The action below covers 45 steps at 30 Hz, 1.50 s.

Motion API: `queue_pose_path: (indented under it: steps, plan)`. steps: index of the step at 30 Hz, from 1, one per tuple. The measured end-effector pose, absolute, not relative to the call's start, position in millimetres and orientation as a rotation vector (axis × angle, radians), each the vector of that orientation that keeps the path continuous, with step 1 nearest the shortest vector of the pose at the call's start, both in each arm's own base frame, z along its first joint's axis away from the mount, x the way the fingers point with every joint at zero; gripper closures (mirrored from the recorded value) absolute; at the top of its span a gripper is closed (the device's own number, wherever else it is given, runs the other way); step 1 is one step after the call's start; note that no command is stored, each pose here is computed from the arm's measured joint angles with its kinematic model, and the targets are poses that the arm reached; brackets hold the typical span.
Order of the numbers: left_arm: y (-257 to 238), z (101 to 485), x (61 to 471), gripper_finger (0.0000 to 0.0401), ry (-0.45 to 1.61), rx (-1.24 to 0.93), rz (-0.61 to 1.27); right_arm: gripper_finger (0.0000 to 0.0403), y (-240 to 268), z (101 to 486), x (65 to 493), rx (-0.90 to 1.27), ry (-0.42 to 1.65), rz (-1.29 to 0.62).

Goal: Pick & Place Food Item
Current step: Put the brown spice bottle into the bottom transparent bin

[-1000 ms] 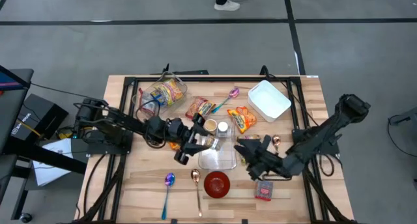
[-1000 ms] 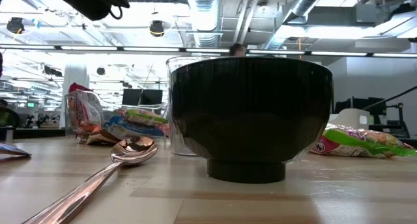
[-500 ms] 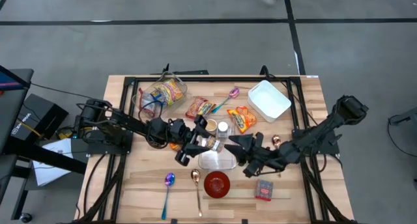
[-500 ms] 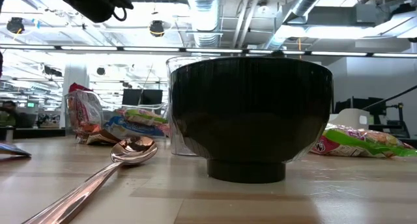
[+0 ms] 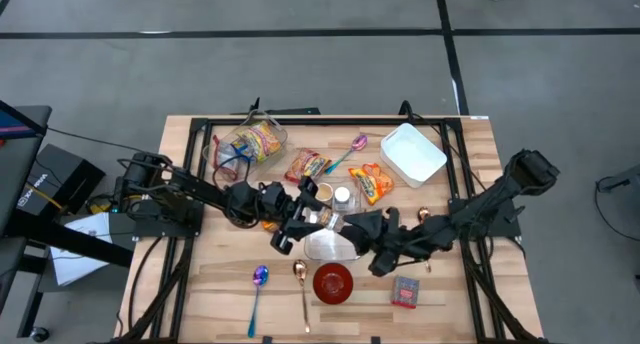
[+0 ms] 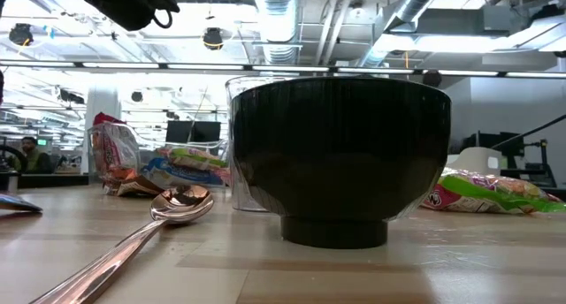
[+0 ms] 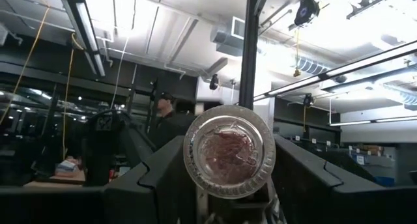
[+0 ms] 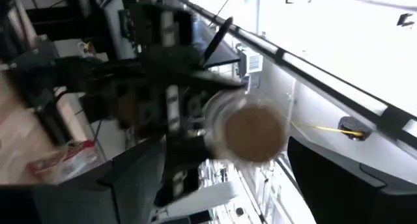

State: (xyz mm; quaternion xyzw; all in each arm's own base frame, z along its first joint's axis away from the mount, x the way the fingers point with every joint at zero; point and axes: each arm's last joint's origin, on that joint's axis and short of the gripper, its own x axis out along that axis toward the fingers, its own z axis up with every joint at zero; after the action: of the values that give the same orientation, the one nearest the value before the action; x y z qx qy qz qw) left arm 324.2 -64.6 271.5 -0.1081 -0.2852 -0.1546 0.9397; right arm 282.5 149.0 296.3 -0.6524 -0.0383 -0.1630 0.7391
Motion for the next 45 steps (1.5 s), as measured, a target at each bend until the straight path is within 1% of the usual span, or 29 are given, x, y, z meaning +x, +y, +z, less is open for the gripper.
queue_pose_path:
  steps: [5,10,14,23,30,31,37,39,45]
  plan:
    - [-65,271,325,0.0216,-0.575,-0.221,-0.315,0.0088,149,298,298,-1.478,-0.069,-0.383]
    - [-66,270,325,0.0216,-0.566,-0.221,-0.319,0.0089,150,304,299,-1.466,-0.082,-0.394]
    - [-66,270,325,0.0216,-0.562,-0.221,-0.318,0.0100,151,303,298,-1.468,-0.082,-0.390]
    - [-65,269,326,0.0216,-0.552,-0.219,-0.314,0.0155,151,303,299,-1.470,-0.077,-0.387]
    - [-63,267,327,0.0216,-0.532,-0.208,-0.306,0.0224,158,300,295,-1.480,-0.052,-0.367]
    - [-63,267,327,0.0216,-0.530,-0.208,-0.305,0.0229,158,300,295,-1.478,-0.040,-0.374]
    - [-63,267,328,0.0216,-0.527,-0.205,-0.301,0.0228,158,299,294,-1.469,-0.012,-0.392]
    - [-62,266,328,0.0204,-0.522,-0.188,-0.293,0.0223,159,299,294,-1.467,-0.007,-0.394]
    - [-54,262,332,0.0133,-0.480,-0.141,-0.254,0.0229,161,300,291,-1.388,0.032,-0.432]
